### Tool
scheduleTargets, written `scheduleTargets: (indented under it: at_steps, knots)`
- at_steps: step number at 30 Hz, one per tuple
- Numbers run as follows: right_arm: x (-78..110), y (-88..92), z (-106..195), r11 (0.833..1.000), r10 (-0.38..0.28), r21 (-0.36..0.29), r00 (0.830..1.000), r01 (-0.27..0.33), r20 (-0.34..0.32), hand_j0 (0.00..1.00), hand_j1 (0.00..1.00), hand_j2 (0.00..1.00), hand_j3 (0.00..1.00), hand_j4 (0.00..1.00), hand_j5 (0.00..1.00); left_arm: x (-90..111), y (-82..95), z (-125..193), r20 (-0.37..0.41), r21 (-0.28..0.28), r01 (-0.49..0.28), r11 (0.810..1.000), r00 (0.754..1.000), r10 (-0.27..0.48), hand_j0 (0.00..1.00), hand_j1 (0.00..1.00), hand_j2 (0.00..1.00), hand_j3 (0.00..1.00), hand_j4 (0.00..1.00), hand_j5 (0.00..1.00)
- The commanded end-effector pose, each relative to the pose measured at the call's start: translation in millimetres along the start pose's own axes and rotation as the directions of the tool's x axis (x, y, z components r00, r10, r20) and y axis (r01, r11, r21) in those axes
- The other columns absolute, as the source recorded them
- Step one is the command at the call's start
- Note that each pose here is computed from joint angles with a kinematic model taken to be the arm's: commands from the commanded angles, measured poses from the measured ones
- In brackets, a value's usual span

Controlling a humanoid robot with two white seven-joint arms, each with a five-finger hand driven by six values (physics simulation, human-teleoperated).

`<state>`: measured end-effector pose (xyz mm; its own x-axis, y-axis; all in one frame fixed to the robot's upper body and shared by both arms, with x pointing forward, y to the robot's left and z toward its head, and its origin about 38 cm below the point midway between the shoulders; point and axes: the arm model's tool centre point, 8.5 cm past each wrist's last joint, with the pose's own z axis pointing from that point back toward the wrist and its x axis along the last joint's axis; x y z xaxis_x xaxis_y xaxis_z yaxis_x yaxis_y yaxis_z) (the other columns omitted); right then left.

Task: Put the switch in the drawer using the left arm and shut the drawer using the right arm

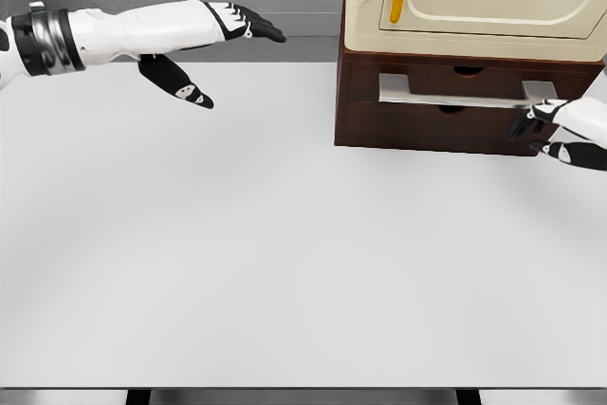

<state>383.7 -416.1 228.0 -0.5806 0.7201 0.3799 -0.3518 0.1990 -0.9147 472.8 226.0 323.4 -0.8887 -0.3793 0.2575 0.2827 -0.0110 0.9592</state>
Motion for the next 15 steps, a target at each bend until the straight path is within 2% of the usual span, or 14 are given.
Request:
scheduleTargets:
  at_steps: [1,11,15]
  knots:
    - [-3.2,4.6,-0.4,0.999,0.034,0.025,0.999,-0.033,-0.021,0.53,0.53,0.53,0.53,0.53,0.53,-0.1,0.7,0.3,0.000,0.005,-0.006,1.000,1.000,0.006,1.00,1.00,1.00,1.00,1.00,1.00]
    - [-2.0,6.2,1.7,0.999,0.035,0.032,0.999,-0.035,-0.020,0.53,0.53,0.53,0.53,0.53,0.53,3.1,1.2,-0.9,0.009,0.003,0.000,1.000,1.000,0.000,1.00,1.00,1.00,1.00,1.00,1.00]
    - [5.4,12.1,2.0,0.998,0.041,0.048,0.999,-0.041,-0.003,0.54,0.54,0.54,0.54,0.54,0.54,3.1,1.2,-0.9,0.009,0.003,0.000,1.000,1.000,0.000,1.00,1.00,1.00,1.00,1.00,1.00]
